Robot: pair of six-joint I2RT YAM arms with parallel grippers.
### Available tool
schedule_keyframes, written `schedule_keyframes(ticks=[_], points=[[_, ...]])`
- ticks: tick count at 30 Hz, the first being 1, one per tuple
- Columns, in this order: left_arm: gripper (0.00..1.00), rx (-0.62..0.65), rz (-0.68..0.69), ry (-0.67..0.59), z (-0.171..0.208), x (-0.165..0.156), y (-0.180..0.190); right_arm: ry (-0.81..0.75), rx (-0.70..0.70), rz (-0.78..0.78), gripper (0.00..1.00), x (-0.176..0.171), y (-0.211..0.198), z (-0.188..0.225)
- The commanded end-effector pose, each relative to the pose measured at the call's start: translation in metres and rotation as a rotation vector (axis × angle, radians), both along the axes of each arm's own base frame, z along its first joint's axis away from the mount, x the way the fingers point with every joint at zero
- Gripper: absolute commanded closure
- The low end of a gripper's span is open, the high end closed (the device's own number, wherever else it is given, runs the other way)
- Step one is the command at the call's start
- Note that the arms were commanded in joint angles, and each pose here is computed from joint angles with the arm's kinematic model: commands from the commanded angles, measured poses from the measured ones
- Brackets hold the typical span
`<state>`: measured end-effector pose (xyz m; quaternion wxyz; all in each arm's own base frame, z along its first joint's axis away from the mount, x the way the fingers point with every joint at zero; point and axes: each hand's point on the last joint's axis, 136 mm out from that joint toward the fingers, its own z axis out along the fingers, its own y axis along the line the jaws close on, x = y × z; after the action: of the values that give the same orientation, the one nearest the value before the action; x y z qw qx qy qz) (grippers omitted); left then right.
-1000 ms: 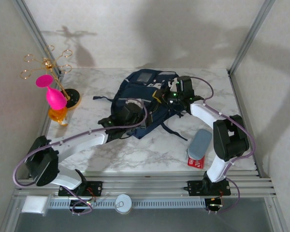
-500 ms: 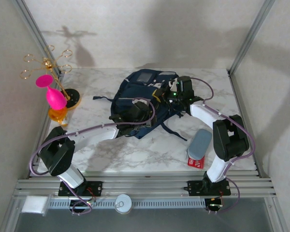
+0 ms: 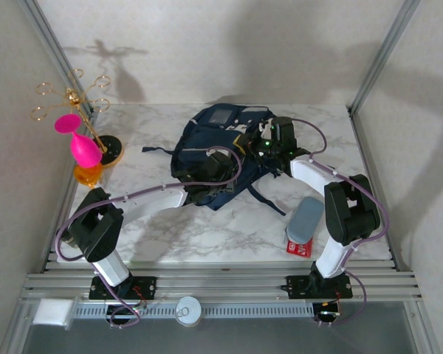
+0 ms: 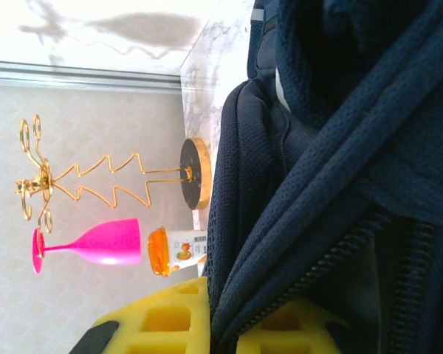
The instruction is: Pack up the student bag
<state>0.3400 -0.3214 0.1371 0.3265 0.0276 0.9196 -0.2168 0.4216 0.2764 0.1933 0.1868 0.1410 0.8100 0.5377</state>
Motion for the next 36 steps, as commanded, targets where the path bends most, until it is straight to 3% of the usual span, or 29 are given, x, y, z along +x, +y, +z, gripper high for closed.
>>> schedule_keyframes(ticks=[1, 11, 13, 15, 20, 28, 36], points=[[0.87, -0.138, -0.047, -0.144, 0.06, 0.014, -0.019, -0.105, 0.062, 0.066, 1.0, -0.004, 0.016, 0.025], [0.97, -0.193, -0.082, -0.155, 0.075, 0.013, -0.018, -0.093, 0.039, 0.067, 1.0, -0.006, 0.015, 0.014], [0.94, -0.188, -0.076, -0.147, 0.074, 0.014, -0.016, -0.088, 0.034, 0.069, 1.0, -0.007, 0.014, 0.011], [0.84, -0.187, -0.083, -0.134, 0.072, 0.013, -0.018, -0.086, 0.034, 0.069, 1.0, -0.007, 0.015, 0.01], [0.76, -0.186, -0.069, -0.101, 0.066, 0.016, -0.02, -0.086, 0.042, 0.07, 1.0, -0.006, 0.016, 0.01], [0.85, -0.187, -0.031, -0.094, 0.07, 0.022, -0.02, -0.078, 0.045, 0.07, 1.0, -0.006, 0.016, 0.006], [0.86, -0.119, 0.01, -0.089, 0.068, 0.024, -0.011, -0.067, 0.045, 0.074, 1.0, -0.005, 0.016, 0.001]])
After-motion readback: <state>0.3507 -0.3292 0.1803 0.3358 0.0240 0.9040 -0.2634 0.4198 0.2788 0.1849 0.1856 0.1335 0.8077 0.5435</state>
